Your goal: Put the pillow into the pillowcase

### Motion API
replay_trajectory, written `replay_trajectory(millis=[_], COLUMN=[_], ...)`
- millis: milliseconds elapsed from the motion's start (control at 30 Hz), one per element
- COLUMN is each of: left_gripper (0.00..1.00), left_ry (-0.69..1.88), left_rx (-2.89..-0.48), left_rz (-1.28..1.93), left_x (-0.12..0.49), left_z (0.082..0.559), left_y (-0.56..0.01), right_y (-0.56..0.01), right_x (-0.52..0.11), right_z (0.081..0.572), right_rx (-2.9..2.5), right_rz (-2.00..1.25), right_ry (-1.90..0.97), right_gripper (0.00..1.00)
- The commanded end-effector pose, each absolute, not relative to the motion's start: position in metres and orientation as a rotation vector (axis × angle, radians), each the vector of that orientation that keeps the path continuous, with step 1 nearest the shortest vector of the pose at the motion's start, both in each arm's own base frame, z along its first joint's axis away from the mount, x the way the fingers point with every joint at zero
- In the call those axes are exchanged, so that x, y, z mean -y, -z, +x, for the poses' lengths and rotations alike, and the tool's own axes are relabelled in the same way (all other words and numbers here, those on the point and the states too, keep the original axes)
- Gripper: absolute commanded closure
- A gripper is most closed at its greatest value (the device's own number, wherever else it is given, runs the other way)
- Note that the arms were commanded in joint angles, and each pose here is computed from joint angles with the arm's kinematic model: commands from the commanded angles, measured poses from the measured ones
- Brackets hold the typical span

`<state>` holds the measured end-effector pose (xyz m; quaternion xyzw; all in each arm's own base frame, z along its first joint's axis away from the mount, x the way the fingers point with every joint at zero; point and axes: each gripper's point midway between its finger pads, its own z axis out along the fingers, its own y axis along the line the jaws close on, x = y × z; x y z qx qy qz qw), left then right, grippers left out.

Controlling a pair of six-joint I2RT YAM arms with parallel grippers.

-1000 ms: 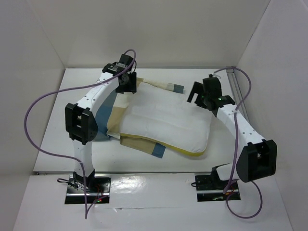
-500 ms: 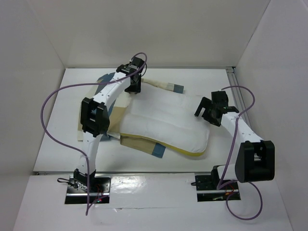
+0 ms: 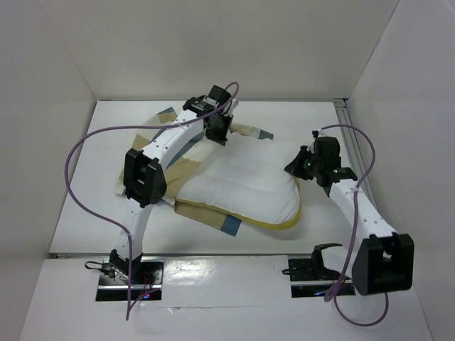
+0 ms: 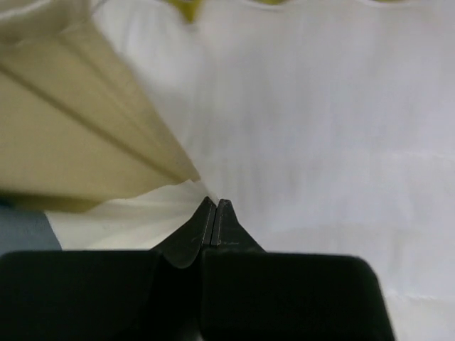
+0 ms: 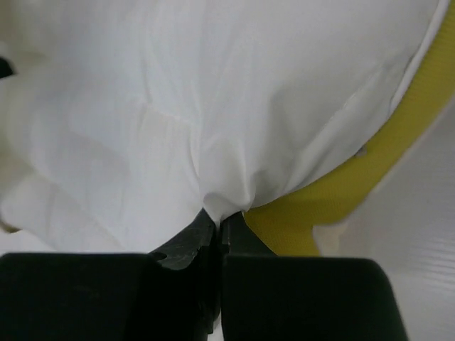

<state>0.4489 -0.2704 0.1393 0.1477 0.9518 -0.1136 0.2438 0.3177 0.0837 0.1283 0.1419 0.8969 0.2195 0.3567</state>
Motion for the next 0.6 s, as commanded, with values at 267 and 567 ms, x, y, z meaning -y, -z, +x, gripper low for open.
replay_trajectory(millis=[267,567], left_gripper=[1.0,0.0], left_ry=[0.569,0.449], left_rx=[-2.4,-2.258], left_rz=[0.505,0.481], left_x=[0.363,0.325], left_z=[0.414,0.413], left_y=[-0.225,-0.283], right_y=[-0.224,-0.189], right_x=[-0.143,-0.08], right_z=[0.287,0.279], right_rx=[-2.117,-2.25], right_rz=[0.258,0.347], right_ry=[-0.796,-0.329], right_gripper=[1.0,0.04])
